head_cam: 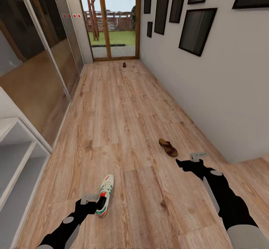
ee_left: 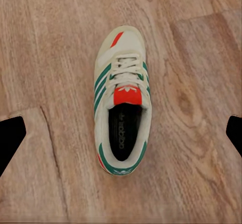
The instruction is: Pick up the two gym shoes and the two sandals from the corridor floor and place them onto the hallstand (shoe rack) in the corridor, making sure they are on the rack and not on the floor. Arrange them so the two gym shoes are next to each other and the two sandals are next to each other.
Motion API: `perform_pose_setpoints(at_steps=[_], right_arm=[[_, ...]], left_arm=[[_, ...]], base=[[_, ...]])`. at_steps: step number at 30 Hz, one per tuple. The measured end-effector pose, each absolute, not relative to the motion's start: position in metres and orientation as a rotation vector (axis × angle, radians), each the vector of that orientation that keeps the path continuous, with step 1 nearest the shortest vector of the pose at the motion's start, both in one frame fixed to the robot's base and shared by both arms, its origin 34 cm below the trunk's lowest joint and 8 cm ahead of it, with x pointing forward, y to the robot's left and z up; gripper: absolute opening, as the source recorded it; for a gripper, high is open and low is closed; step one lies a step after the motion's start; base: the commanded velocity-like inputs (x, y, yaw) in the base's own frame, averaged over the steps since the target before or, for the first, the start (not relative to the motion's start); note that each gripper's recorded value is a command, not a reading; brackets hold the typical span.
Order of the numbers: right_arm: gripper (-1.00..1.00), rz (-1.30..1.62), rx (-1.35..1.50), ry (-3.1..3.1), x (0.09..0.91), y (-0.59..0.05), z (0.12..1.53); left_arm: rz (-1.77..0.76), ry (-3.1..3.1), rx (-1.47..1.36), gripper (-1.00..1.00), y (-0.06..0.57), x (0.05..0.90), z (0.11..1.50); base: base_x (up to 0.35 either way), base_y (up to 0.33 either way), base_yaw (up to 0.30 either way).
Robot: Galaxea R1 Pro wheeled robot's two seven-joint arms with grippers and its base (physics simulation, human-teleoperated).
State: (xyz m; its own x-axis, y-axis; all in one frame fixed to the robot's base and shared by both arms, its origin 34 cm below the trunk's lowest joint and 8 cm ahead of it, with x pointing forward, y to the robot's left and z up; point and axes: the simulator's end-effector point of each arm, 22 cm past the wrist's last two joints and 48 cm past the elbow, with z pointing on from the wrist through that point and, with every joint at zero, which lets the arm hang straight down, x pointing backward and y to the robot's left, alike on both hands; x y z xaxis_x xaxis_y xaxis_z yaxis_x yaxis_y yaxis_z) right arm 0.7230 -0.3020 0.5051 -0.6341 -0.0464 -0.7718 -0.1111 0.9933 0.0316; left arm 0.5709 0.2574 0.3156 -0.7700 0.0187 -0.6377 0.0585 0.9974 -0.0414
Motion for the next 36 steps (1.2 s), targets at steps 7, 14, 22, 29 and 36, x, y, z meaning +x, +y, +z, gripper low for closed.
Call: perform_pose_setpoints(at_steps=[7,14,22,29,36], right_arm=[[1.00,0.095,-0.107,2.276,0.718,-0.304,0.482],[1.00,0.094,-0.103,2.292,0.712,-0.304,0.458],[1.00,0.095,-0.103,2.300,0.709,-0.304,0.444],[1.00,0.097,-0.103,2.306,0.708,-0.303,0.441],[1.00,0.100,-0.100,2.335,0.701,-0.303,0.429]], left_arm=[[-0.076,2.460,0.052,1.00,0.258,0.563,0.295],[-0.074,2.466,0.054,1.00,0.259,0.558,0.276],[-0.075,2.467,0.054,1.00,0.258,0.555,0.265],[-0.073,2.461,0.054,1.00,0.259,0.556,0.266],[-0.049,2.461,0.048,1.00,0.263,0.555,0.265]], base=[[0.000,0.000,0.056],[0.000,0.000,-0.160],[0.000,0.000,-0.236],[0.006,-0.003,-0.132],[0.157,-0.116,-0.015]])
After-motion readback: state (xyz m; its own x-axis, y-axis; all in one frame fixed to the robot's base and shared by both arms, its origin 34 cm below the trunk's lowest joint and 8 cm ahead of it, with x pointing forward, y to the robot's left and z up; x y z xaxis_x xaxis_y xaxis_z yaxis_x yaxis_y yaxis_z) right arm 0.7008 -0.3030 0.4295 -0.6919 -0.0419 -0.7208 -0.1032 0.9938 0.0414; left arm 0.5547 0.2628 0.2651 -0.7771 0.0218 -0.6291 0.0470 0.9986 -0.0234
